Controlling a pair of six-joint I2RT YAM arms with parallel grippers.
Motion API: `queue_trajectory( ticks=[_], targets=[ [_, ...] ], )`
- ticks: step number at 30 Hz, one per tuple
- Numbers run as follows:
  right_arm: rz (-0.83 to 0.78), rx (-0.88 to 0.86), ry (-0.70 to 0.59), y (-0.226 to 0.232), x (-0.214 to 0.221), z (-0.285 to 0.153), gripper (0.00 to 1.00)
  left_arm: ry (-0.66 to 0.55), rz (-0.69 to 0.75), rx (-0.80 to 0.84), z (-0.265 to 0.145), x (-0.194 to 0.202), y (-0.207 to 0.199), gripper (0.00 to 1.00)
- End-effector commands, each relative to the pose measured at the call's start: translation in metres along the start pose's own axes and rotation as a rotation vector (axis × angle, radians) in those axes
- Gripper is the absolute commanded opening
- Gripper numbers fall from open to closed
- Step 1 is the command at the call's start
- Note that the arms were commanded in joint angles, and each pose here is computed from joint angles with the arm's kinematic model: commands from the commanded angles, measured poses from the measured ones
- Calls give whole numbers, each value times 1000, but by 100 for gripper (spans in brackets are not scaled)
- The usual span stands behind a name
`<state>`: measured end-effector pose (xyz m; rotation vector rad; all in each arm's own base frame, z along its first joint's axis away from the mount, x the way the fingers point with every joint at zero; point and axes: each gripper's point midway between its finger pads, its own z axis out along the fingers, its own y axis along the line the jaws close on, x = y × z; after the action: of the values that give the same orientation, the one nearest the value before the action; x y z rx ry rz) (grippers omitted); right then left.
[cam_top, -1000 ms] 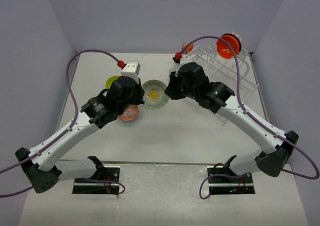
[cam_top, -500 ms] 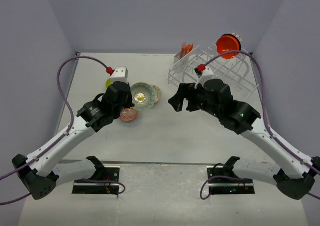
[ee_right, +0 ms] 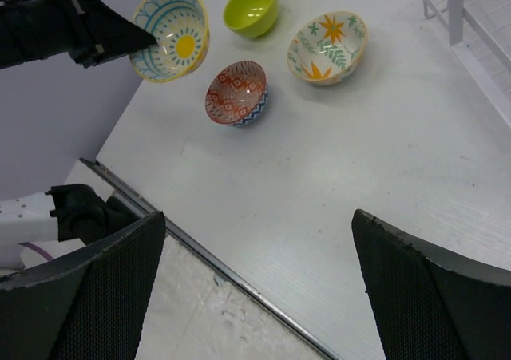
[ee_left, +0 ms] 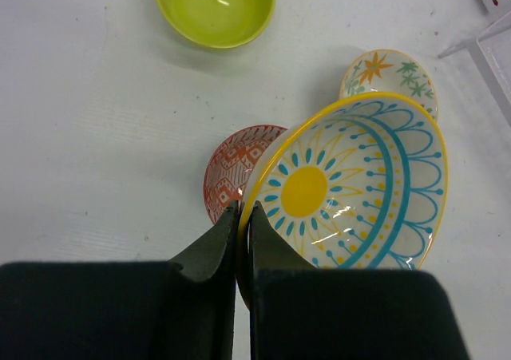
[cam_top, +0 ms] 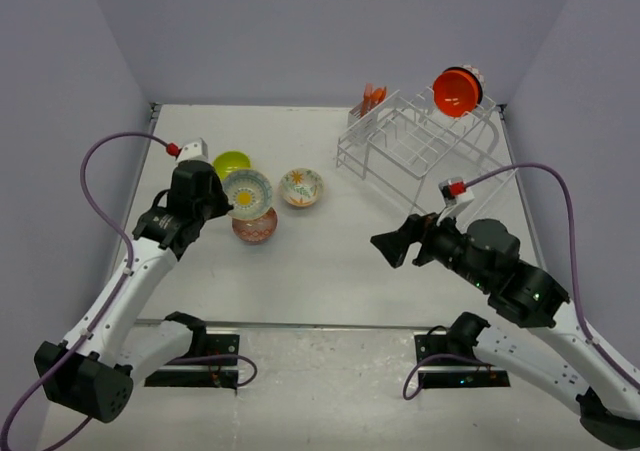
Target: Unload the bowls from the dish rack
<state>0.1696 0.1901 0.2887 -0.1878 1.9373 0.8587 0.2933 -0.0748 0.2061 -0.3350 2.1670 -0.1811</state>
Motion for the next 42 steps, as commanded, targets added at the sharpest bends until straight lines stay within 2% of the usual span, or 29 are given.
queue_trajectory(
  ticks=[1, 4, 9, 16, 21, 31, 42],
  targets=[
    [7, -59, -75, 8, -10, -11, 99, -37, -51, 125, 10, -17, -16, 0],
    [-7, -37, -87, 1, -10, -19, 99, 11, -49, 174, 21, -13, -27, 0],
    [-47, -43, -71, 1, -8, -20, 99, 32, -52, 258, 35, -29, -55, 0],
    [-93, -23, -79, 2, -19, -18, 99, 177, -41, 303, 91, -22, -88, 0],
    [-133, 11, -96, -2, -28, -21, 99, 225, 8, 310, 127, -29, -117, 0],
    [-166, 32, -104, -8, -29, -26, 99, 326, 72, 273, 164, 8, -128, 0],
    [-178, 40, -84, -13, -21, -25, 99, 380, 100, 256, 173, 38, -128, 0]
  ],
)
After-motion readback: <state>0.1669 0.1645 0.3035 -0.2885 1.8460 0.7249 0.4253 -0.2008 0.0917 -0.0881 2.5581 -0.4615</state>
